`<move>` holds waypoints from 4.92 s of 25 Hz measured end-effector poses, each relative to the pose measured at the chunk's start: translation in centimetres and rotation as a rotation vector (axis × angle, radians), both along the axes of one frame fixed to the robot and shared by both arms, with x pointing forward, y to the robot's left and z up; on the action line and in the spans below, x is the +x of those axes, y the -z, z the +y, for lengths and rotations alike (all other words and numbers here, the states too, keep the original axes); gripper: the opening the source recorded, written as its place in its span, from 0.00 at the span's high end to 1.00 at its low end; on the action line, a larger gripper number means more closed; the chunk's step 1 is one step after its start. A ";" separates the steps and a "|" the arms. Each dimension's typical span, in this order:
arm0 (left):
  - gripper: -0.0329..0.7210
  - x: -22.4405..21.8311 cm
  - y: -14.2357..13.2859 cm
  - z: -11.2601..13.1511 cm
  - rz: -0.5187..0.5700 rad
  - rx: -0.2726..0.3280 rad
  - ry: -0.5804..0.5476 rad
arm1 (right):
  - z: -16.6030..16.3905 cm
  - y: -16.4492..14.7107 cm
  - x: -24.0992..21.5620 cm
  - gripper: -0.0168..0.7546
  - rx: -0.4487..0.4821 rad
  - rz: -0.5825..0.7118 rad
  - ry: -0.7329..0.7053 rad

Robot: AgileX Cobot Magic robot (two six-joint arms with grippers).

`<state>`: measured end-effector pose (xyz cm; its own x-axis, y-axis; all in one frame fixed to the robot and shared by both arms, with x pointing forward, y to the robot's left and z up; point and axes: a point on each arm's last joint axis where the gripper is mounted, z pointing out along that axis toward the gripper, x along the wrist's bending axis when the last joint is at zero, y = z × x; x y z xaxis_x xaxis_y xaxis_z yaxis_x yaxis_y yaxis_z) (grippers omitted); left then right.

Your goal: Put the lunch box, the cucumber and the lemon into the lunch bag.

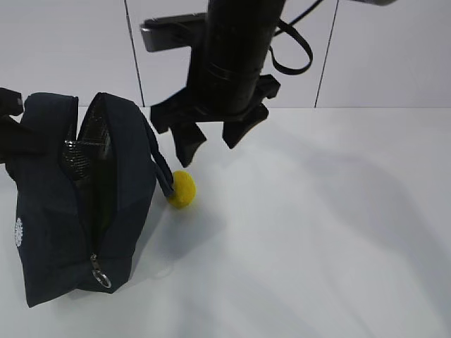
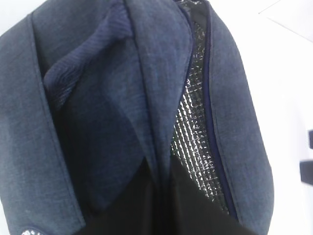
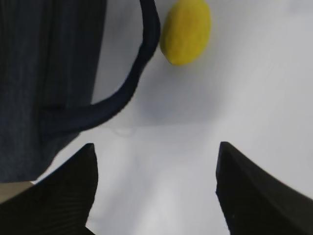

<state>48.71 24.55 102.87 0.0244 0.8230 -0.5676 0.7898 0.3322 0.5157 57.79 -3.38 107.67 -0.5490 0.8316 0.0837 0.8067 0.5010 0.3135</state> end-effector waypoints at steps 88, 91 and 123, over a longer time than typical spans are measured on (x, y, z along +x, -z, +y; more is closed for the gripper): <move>0.95 0.4 0.1 1.3 -0.029 0.066 -0.040 | 0.4 16.2 9.8 0.23 0.363 0.160 0.385; 0.95 0.4 0.1 1.3 -0.029 0.067 -0.040 | 0.4 16.8 9.8 0.23 0.354 0.168 0.392; 0.95 0.4 0.1 1.3 -0.031 0.070 -0.040 | -0.7 11.8 9.1 0.42 0.274 0.092 0.311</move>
<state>49.08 25.90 102.78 0.0075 0.8612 -0.5083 0.7603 0.3253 0.5623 66.93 -4.08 95.87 -0.2556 0.8965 0.3618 0.9371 0.1377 0.3209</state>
